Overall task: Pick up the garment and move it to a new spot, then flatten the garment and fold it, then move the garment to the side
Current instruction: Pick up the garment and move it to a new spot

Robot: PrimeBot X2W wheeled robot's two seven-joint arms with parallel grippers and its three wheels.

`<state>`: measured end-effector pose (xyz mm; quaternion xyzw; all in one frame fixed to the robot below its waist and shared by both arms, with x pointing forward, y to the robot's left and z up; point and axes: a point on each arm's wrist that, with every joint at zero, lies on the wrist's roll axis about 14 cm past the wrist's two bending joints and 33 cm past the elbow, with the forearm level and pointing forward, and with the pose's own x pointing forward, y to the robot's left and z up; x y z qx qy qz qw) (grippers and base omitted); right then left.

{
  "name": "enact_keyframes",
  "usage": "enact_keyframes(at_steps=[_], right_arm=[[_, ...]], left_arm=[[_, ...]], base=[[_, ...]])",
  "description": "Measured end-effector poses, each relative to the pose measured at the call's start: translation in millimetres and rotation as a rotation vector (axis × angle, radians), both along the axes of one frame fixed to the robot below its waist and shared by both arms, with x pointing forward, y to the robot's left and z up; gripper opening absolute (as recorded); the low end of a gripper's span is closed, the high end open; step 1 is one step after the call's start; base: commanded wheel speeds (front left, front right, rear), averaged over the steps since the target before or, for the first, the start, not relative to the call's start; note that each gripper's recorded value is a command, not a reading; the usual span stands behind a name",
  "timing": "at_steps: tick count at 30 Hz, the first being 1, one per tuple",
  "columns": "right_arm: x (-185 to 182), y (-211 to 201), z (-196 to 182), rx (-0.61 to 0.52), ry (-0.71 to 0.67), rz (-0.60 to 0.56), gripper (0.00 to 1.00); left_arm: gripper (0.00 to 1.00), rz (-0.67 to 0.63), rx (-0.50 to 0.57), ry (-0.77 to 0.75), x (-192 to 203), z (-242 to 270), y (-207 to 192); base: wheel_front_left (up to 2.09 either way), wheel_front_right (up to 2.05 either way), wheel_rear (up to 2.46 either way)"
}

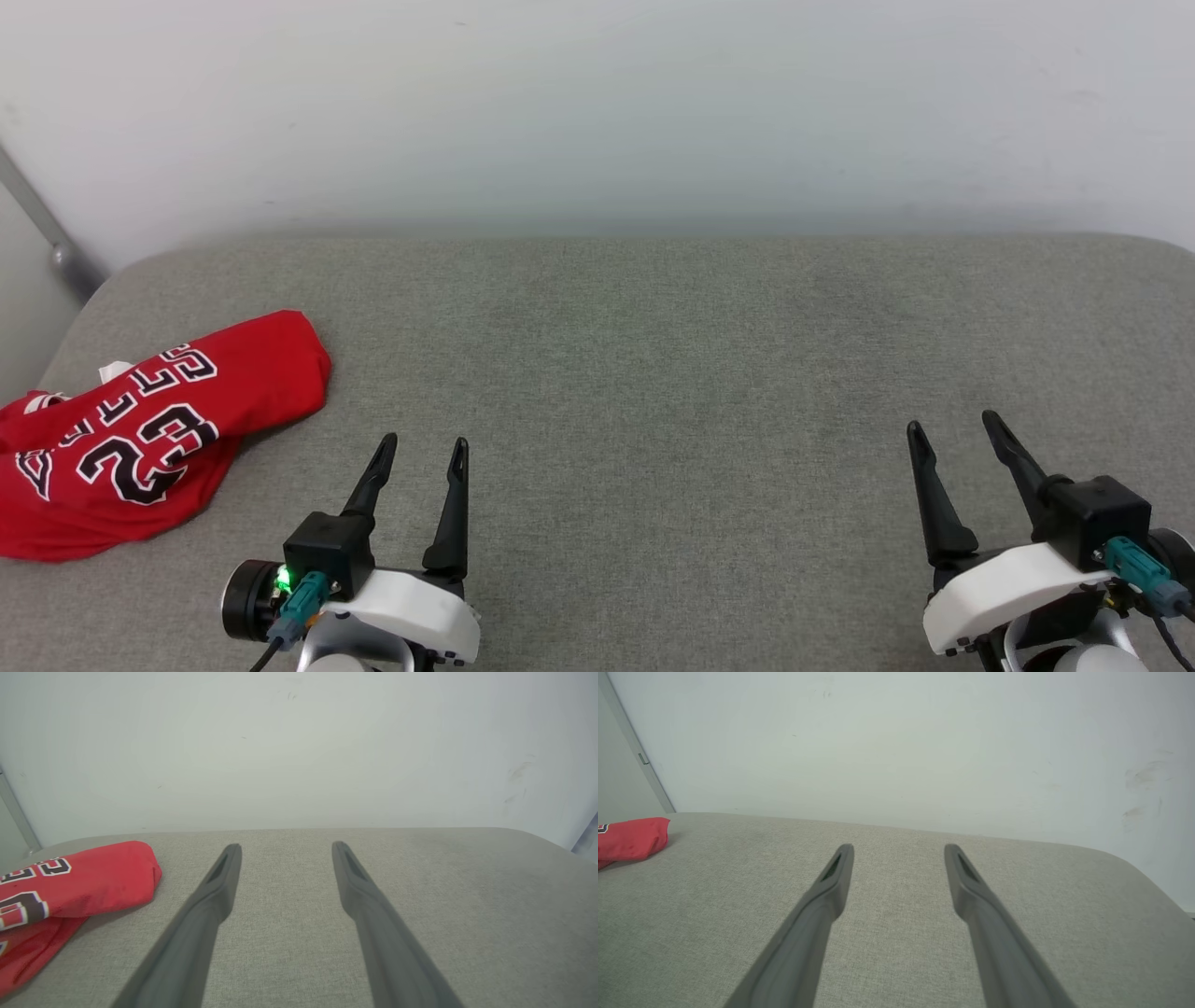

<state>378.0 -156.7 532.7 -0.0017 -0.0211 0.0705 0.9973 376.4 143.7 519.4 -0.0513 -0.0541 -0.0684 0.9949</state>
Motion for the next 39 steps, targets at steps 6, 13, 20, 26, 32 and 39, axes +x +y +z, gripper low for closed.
enact_keyframes(at_steps=[6,13,20,26,32,39], right_arm=[[1,2,0,0.0,-0.001,0.006,1.0],[5,14,2,0.0,-0.007,0.04,1.0],[13,52,3,0.001,-0.008,0.148,1.0],[20,95,3,0.008,-0.009,0.272,1.0],[23,139,4,0.01,-0.011,0.393,1.0],[23,179,7,0.013,-0.017,0.505,1.0]], left_arm=[[1.0,0.007,0.003,0.003,0,-1,3],[1.0,0.047,0.007,-0.005,-2,2,18],[1.0,0.155,-0.006,-0.001,-15,2,55],[1.0,0.287,-0.034,0.0,-36,1,97],[1.0,0.428,-0.05,0.016,-63,-4,140],[1.0,0.549,-0.054,0.014,-93,-4,172]], base=[[0.0,0.0,0.0],[0.0,0.0,0.0],[0.0,0.0,0.0],[0.0,0.0,0.0],[0.0,0.0,0.0],[0.0,0.0,0.0]])
